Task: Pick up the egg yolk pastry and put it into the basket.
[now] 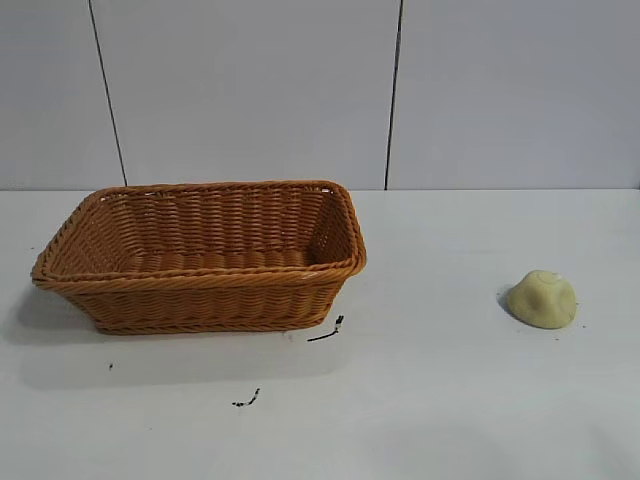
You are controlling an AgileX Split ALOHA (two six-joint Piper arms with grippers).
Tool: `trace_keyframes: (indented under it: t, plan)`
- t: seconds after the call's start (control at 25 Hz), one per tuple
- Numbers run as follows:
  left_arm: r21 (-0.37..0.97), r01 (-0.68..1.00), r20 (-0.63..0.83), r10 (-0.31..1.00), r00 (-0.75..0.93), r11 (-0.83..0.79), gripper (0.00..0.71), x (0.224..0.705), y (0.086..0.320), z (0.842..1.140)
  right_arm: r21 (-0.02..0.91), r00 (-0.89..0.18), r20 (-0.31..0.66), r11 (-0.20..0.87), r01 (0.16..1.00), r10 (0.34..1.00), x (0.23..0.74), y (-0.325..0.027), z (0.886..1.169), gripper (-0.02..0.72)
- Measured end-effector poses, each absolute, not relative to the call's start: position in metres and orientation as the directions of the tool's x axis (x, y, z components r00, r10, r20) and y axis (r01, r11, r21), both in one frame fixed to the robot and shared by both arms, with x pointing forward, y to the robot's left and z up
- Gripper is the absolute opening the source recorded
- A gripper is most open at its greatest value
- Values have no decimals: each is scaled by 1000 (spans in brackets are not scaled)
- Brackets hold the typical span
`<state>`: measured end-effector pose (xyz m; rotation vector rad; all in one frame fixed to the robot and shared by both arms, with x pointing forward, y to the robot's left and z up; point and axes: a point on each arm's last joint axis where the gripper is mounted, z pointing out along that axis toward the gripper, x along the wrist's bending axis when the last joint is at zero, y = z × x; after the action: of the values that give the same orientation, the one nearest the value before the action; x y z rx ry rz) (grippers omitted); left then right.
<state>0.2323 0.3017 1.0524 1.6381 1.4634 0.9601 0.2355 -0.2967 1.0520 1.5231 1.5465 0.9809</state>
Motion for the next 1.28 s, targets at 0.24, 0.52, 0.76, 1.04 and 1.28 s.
trace_keyframes:
  t: [0.24, 0.52, 0.76, 1.04, 1.28]
  plan:
    - [887, 453, 61, 995, 75, -89, 696, 232, 302, 1052, 902, -20, 7, 2, 433, 1000, 235, -297, 1052, 691]
    - [887, 453, 61, 995, 75, -89, 696, 232, 302, 1052, 892, -18, 6, 3, 452, 1000, 239, -297, 1056, 691]
    - [887, 453, 61, 995, 75, -89, 696, 232, 302, 1052, 792, -16, 9, 3, 610, 1000, 285, -297, 1085, 691]
    - [887, 453, 61, 995, 75, -89, 696, 232, 302, 1052, 585, -1, 69, -40, 810, 998, 376, -293, 1099, 691]
    - [887, 453, 61, 995, 75, -89, 696, 232, 302, 1052, 416, 16, 73, -45, 908, 997, 463, -293, 1084, 691]
